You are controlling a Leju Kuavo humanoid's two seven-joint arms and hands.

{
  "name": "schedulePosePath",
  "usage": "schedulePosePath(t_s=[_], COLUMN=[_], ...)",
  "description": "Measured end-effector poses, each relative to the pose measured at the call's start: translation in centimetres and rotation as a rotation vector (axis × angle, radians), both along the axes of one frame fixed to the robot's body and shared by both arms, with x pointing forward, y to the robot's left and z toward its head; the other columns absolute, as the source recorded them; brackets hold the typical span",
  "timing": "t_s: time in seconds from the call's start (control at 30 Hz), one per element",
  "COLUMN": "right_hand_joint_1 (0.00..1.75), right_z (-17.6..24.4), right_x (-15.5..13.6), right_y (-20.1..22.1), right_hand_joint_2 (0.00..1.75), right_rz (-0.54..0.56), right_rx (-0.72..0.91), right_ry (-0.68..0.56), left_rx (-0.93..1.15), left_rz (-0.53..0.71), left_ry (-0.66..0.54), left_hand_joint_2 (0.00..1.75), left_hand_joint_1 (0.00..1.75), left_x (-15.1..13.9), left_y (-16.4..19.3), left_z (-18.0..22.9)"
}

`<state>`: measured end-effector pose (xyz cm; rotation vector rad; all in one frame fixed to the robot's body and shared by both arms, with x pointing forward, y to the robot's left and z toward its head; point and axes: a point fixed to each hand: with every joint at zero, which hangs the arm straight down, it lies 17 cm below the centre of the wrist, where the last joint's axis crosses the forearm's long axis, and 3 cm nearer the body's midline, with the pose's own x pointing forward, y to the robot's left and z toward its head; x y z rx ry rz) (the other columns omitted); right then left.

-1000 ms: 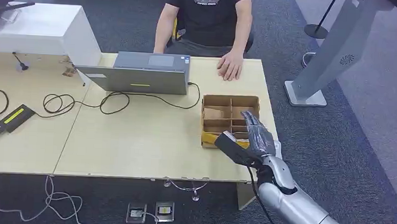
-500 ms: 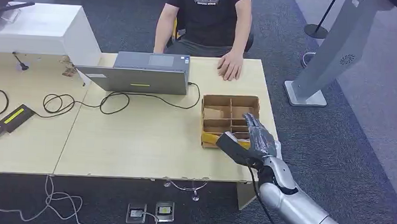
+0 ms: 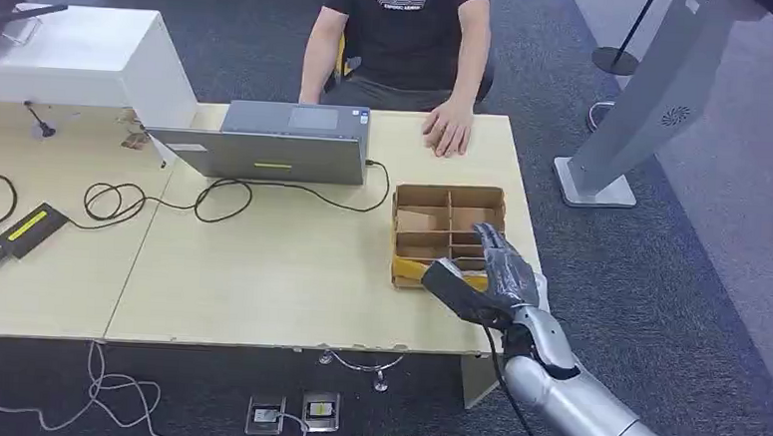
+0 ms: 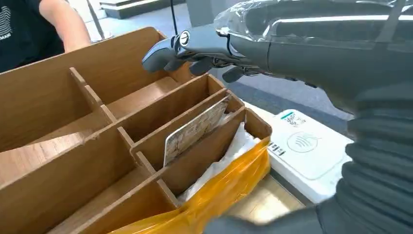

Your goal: Pass the card to the sensor for recognition and then transmit it.

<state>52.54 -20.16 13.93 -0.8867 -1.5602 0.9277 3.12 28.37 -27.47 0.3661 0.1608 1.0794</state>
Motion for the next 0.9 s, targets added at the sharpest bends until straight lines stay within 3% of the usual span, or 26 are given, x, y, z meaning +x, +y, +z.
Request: schedulePosePath(t_s=[0.9], right_hand_joint_1=[1.75], right_z=[-1.5], right_x=[-0.6], right_y=[-0.4], right_hand_joint_2=[1.75], right_rz=[-0.051], right_rx=[0.004], right_ry=[0.04], left_rx=[0.0], left_rz=[-0.034], left_ry=[0.025], left_hand_joint_2=[0.0], left_hand_joint_1=[0.0], left_x=[-0.3], left_y=[0.7], left_z=[0.1])
